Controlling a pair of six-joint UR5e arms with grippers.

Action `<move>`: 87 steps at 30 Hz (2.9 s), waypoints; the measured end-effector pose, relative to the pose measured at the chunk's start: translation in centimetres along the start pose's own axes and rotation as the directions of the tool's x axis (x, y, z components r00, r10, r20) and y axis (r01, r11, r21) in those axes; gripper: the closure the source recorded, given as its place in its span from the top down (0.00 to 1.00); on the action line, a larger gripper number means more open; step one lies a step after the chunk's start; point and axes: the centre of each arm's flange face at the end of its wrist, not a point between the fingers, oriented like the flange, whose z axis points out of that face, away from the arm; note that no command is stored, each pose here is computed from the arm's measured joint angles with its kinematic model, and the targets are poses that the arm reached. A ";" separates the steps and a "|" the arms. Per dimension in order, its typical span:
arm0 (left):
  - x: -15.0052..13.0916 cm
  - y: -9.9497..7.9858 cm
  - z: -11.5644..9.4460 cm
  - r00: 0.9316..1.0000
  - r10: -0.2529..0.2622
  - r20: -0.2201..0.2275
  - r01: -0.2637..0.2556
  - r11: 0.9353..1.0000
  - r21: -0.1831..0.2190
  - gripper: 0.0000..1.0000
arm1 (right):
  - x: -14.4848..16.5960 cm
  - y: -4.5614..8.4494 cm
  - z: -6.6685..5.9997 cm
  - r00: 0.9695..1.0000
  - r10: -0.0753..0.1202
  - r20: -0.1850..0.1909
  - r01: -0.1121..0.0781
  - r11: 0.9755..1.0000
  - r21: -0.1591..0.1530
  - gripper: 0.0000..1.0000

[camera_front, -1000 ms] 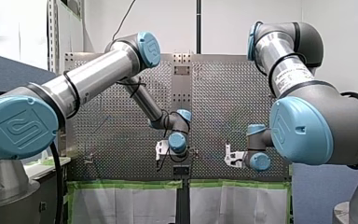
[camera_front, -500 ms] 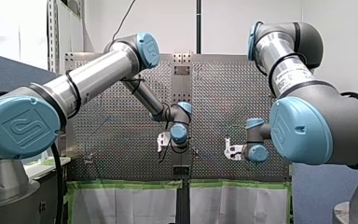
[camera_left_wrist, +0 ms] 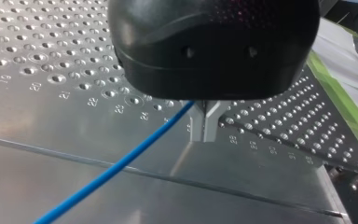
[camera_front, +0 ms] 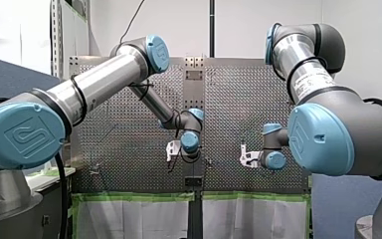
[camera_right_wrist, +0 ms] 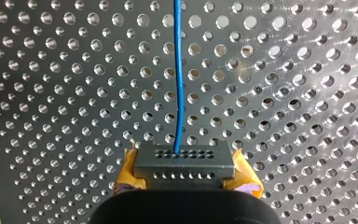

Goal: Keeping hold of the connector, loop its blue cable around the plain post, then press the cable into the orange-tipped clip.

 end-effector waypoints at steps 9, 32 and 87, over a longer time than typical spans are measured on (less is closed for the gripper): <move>0.4 -0.2 -0.3 1.000 0.013 -0.006 -0.012 1.000 0.003 0.31 | -0.1 0.1 -0.1 1.000 -0.001 0.008 0.001 1.000 -0.001 0.00; 2.0 -1.1 -2.5 0.991 0.099 -0.088 -0.098 0.995 0.008 1.00 | -0.3 -0.1 -0.3 1.000 0.001 0.028 -0.002 1.000 0.007 0.00; 8.9 -2.5 -13.5 0.997 0.072 -0.034 -0.065 0.980 0.186 1.00 | -0.5 -1.2 -0.6 0.999 0.005 0.049 -0.007 0.999 0.036 0.00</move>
